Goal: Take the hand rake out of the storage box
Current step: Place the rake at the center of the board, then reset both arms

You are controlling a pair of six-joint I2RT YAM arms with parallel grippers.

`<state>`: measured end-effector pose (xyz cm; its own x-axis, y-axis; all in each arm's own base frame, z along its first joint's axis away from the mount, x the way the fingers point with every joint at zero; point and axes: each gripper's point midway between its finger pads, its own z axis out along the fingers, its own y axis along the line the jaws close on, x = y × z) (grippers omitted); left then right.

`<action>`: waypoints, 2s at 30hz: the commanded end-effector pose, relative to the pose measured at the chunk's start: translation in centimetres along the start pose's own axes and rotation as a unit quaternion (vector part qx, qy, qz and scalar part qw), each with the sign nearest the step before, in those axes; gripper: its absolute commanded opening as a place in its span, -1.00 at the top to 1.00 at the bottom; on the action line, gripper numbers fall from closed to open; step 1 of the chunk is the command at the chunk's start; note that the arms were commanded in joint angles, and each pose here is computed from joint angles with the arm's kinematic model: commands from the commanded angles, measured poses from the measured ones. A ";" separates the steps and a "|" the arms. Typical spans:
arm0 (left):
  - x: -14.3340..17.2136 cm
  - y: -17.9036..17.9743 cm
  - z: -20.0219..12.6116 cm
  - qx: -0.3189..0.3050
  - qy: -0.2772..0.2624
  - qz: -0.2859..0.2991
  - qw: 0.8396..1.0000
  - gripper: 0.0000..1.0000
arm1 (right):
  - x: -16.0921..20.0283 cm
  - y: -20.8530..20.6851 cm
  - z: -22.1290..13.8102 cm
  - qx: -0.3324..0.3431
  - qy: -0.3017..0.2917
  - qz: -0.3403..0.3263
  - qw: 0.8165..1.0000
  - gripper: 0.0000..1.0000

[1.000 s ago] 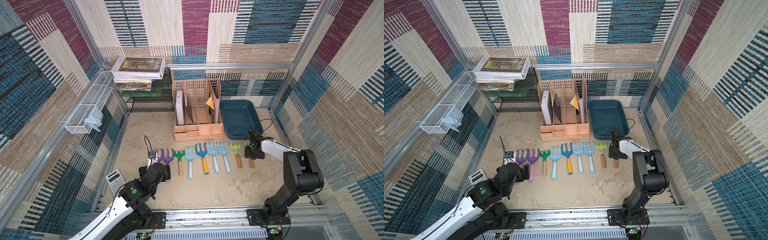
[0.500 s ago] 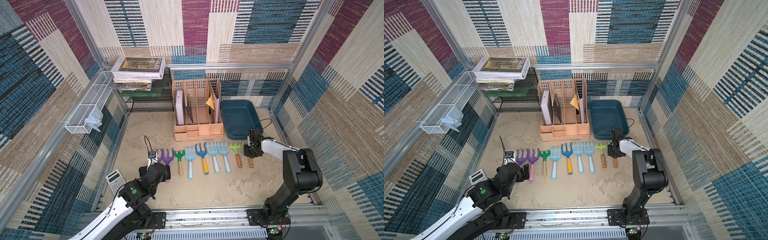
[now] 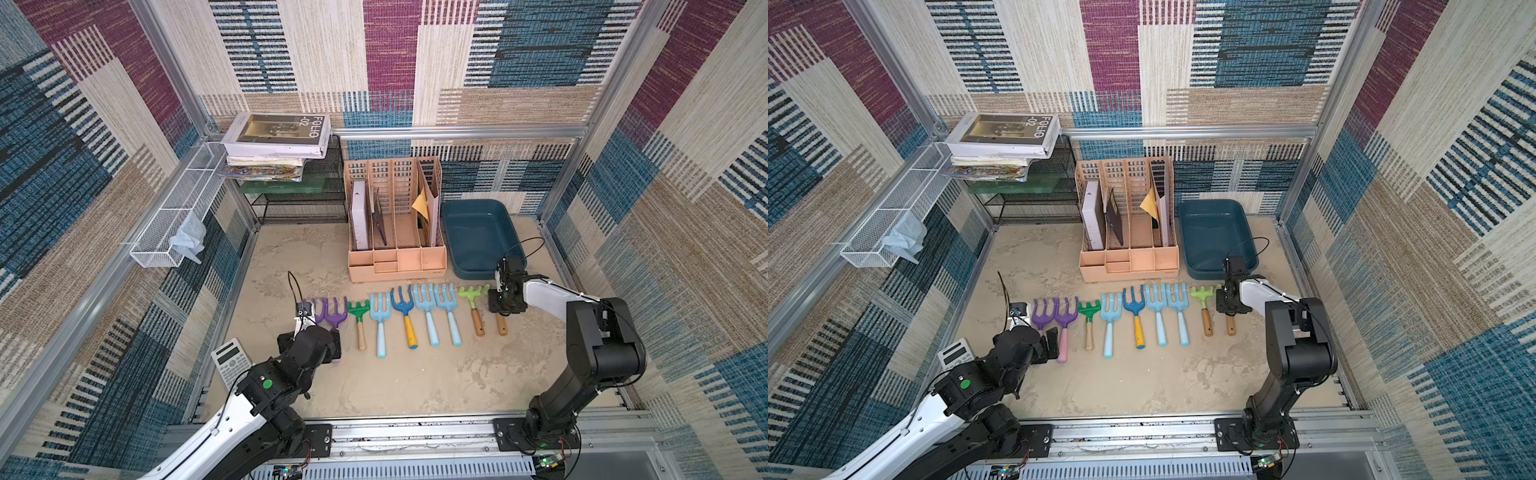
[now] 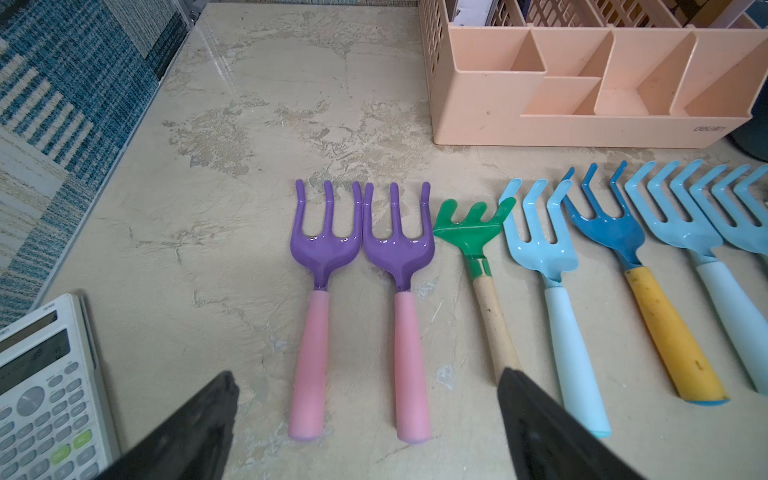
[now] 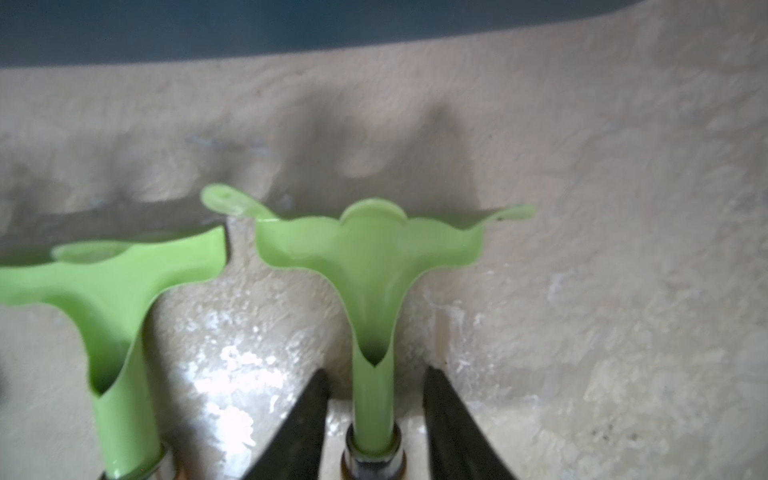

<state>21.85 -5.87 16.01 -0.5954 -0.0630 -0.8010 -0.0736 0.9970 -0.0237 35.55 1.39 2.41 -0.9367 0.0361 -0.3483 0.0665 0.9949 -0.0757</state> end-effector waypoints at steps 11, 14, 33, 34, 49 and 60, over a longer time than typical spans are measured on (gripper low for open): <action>-0.5 0.2 0.1 -0.011 -0.010 0.000 1.000 -0.98 | 0.9 0.8 -3.3 -0.030 -0.005 0.012 0.999 -0.42; -1.5 1.5 -0.2 -0.050 -0.030 0.000 0.998 -0.99 | -0.8 0.9 -5.3 -0.028 -0.055 0.016 0.998 -0.92; -3.3 8.2 9.4 -0.099 -0.159 -0.015 0.982 -0.99 | -6.7 1.6 -10.2 -0.039 -0.455 -0.085 0.886 -0.91; -3.4 8.2 10.1 -0.090 -0.138 -0.012 0.986 -0.99 | -6.8 1.2 -9.5 -0.032 -0.447 -0.080 0.890 -0.91; -5.8 3.8 18.3 0.049 -0.140 0.063 0.987 -0.99 | -5.8 -3.9 -7.8 -0.019 -0.483 0.011 0.876 -0.91; -5.6 4.6 19.5 0.072 -0.084 0.030 0.993 -0.99 | -5.7 -3.5 -7.7 -0.014 -0.484 0.002 0.875 -0.91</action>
<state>40.40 0.61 8.71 -0.4459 0.0043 -0.8951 0.0526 0.9984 -0.0214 37.90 -1.70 11.22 -0.2311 -0.0487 -0.9717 0.0489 0.9969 -0.0615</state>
